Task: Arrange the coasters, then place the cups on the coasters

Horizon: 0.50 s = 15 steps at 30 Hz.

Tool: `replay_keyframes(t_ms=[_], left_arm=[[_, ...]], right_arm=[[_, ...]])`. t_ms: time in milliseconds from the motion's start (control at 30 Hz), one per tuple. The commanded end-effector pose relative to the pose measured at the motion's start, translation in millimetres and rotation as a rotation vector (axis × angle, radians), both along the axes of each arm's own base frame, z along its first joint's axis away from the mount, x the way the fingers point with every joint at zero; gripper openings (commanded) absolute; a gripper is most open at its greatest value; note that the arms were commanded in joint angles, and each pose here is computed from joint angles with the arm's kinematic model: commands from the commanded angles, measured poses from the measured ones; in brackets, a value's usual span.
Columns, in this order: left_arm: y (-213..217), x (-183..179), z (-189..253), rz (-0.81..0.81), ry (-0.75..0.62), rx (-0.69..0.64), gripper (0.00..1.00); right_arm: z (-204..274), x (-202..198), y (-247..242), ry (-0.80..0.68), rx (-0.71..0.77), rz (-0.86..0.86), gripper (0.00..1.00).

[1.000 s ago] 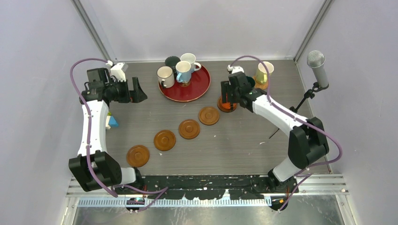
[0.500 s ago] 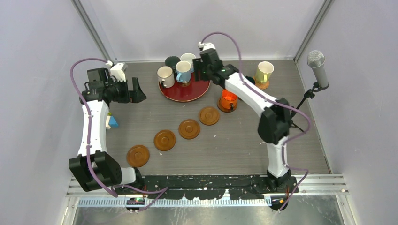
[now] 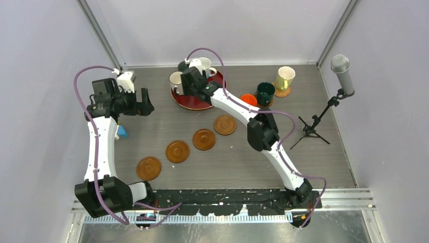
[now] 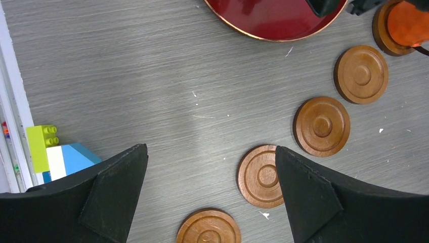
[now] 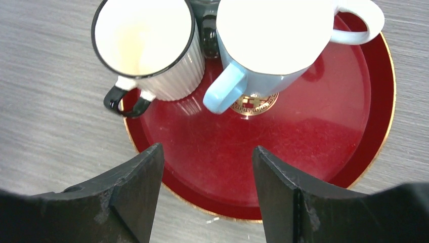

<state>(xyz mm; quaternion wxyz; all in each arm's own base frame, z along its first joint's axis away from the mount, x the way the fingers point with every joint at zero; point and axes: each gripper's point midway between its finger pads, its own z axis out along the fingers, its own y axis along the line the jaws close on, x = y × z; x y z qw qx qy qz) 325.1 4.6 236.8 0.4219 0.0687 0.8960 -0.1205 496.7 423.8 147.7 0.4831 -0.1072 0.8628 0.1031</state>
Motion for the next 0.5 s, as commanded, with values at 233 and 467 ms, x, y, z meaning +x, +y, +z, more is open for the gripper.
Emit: replay_keyframes(t_ms=[233,467], left_arm=[[4.1,-17.1,5.9,0.010,-0.033,0.062,1.00],[6.9,-26.4,8.4,0.022,-0.031,0.087,1.00]], right_arm=[[23.4,47.6,5.9,-0.210,0.045,-0.118,0.69],[7.7,58.5,-6.8,-0.252,-0.005,-0.202,0.68]])
